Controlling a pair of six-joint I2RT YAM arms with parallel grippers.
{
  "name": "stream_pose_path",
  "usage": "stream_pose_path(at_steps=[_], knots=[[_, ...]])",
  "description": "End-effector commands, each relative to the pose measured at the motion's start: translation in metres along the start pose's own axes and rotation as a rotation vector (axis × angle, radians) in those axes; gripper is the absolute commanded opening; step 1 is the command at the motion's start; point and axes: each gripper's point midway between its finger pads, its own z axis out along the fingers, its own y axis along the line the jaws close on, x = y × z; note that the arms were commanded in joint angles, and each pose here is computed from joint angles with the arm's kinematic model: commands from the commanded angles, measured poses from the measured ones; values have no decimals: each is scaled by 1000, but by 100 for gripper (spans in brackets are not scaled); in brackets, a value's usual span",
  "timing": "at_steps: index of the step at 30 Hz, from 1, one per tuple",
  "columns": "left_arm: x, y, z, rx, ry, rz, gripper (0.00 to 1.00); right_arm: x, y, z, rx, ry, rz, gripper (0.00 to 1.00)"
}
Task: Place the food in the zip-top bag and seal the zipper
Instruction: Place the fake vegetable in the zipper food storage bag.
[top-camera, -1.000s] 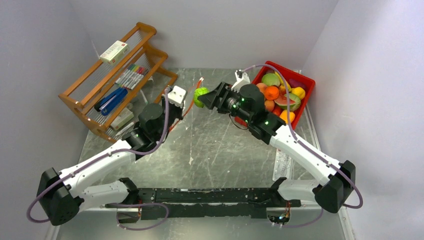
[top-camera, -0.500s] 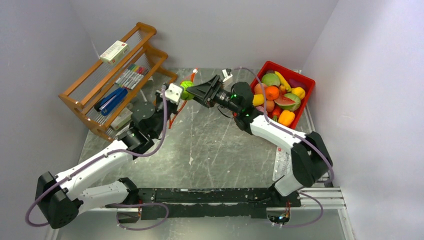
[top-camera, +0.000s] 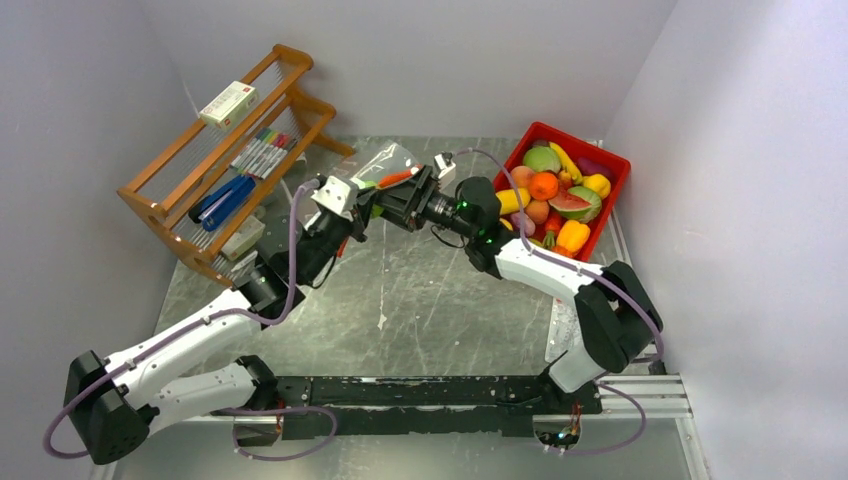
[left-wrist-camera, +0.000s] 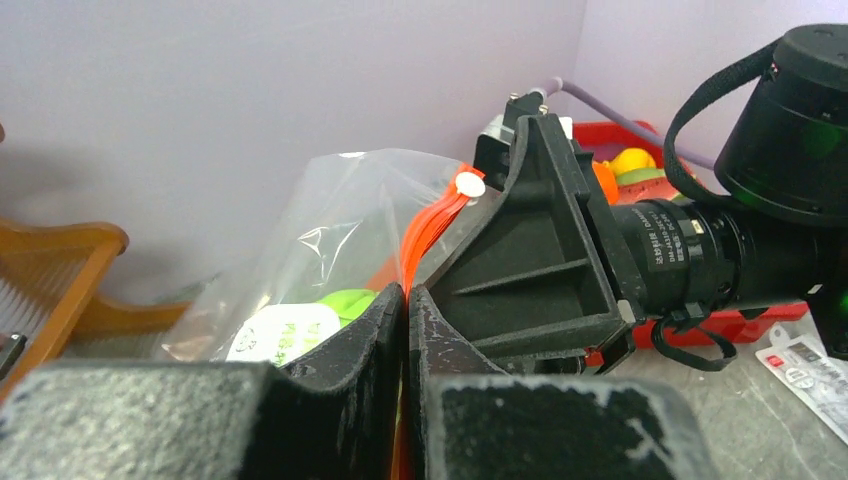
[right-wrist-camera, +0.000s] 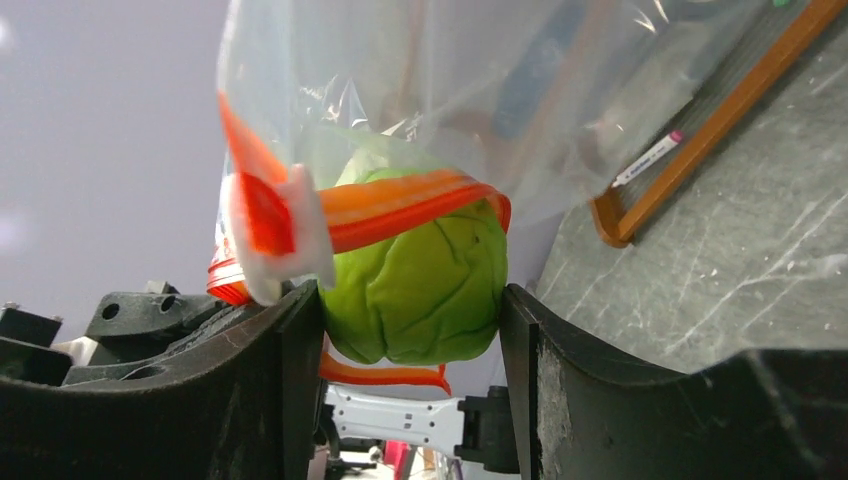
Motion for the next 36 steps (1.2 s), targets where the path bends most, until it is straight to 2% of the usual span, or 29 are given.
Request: stream_pose_path(at_steps=[1, 4, 6, 8, 10, 13, 17, 18, 19, 22, 24, 30, 33, 36], knots=[[29, -8, -4, 31, 50, -20, 7, -4, 44, -13, -187, -41, -3, 31], [35, -6, -8, 19, 50, -31, 7, -2, 52, -19, -298, -46, 121, 30], [31, -10, -9, 35, 31, -66, 7, 0, 47, -11, -288, -63, 141, 30], [24, -18, -8, 67, 19, -134, 7, -1, 43, -9, -288, -130, 149, 30], [19, -26, -7, 91, 16, -205, 7, -7, 55, -17, -362, -219, 147, 30], [16, -24, -8, 64, 16, -314, 7, -19, 69, -33, -423, -342, 135, 32], [9, -27, -8, 50, 8, -455, 7, -31, 40, -6, -3, -419, -15, 32], [7, -29, -7, 54, 12, -481, 7, -25, 36, -7, 50, -424, -38, 33], [6, -30, -6, 56, 11, -501, 7, -23, 39, -11, 31, -433, -51, 33], [3, -26, -7, 29, -1, -551, 7, -17, 53, -22, -56, -423, -5, 33], [0, -20, -7, 1, -6, -581, 7, -17, 56, -26, -6, -411, -34, 33], [-11, -12, 0, -31, 26, -673, 7, -18, 87, -46, -19, -411, -167, 33], [-16, -13, 4, -16, 40, -669, 7, -1, 100, -45, -100, -323, -241, 33], [-8, -9, 8, -37, 72, -616, 7, 16, 93, -33, -93, -212, -267, 33]])
